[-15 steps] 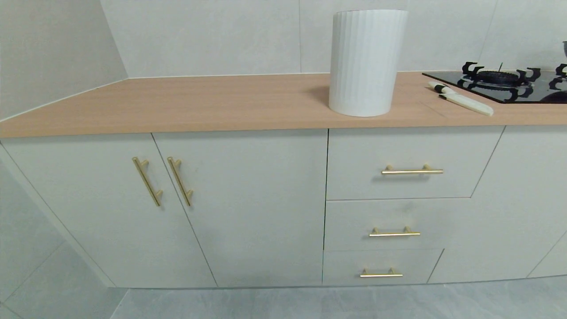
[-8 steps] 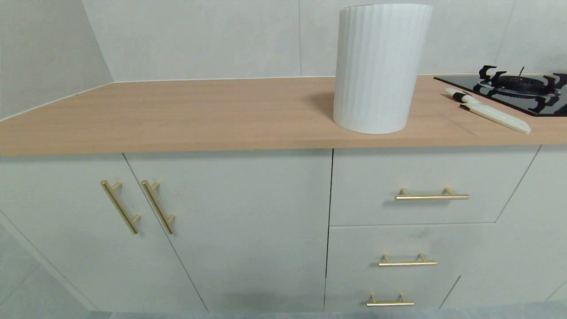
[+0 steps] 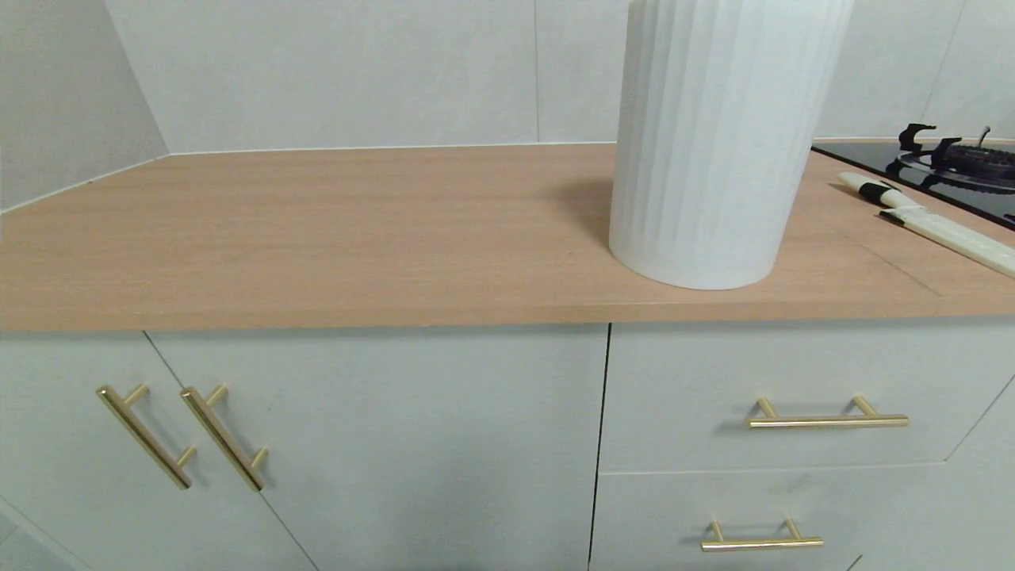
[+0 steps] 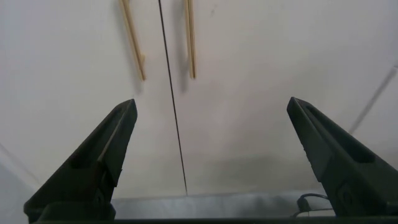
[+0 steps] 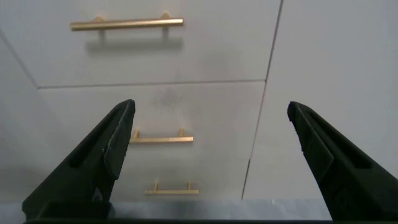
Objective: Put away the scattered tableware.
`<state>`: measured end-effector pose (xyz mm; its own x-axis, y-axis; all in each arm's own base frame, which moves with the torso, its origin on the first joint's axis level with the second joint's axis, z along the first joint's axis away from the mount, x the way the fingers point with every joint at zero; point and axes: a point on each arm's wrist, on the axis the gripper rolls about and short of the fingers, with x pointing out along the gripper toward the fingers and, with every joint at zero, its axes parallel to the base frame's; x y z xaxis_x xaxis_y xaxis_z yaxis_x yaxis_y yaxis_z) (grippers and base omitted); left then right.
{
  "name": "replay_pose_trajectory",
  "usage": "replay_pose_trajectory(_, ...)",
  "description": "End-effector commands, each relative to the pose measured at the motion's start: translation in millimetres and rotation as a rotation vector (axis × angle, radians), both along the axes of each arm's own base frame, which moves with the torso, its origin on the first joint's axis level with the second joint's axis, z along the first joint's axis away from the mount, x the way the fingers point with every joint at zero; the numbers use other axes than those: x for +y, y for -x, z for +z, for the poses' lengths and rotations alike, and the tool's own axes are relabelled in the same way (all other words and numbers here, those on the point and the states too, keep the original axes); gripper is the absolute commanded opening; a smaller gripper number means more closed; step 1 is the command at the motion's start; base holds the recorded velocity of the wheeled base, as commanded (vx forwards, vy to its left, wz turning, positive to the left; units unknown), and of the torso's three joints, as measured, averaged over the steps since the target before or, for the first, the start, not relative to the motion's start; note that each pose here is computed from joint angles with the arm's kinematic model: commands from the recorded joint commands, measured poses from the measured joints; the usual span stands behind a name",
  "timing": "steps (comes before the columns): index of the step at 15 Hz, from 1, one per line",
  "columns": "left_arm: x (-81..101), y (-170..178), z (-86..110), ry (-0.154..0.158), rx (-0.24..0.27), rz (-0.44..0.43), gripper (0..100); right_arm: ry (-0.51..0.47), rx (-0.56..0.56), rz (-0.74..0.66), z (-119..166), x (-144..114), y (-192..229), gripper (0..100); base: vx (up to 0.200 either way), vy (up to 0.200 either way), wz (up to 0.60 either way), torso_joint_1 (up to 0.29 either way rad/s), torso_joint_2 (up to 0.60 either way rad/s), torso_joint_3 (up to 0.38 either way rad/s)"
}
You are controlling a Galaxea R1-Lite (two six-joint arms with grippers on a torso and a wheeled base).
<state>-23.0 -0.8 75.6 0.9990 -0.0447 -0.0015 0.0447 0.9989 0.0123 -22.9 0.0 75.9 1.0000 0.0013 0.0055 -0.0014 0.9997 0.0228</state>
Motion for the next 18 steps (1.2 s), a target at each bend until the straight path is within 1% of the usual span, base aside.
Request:
replay_pose_trajectory(1,0.0,0.0,0.0,0.000,0.000,0.000,100,0.001,0.001,0.000,0.1,0.0,-0.1,100,0.000,0.000,0.00,0.000,0.00,0.000)
replay_pose_trajectory(6,0.0,0.0,0.0,0.000,0.000,0.000,100,0.000,0.001,0.000,0.1,0.0,-0.1,100,0.000,0.000,0.00,0.000,0.00,0.000)
replay_pose_trajectory(15,0.0,0.0,0.0,0.000,0.000,0.000,100,0.000,0.001,0.000,0.1,0.0,-0.1,100,0.000,-0.200,0.00,0.001,0.00,0.000)
replay_pose_trajectory(18,0.0,0.0,0.0,0.000,0.000,0.000,100,0.003,0.002,0.000,0.1,0.0,-0.2,100,0.000,0.000,0.00,0.000,0.00,0.000)
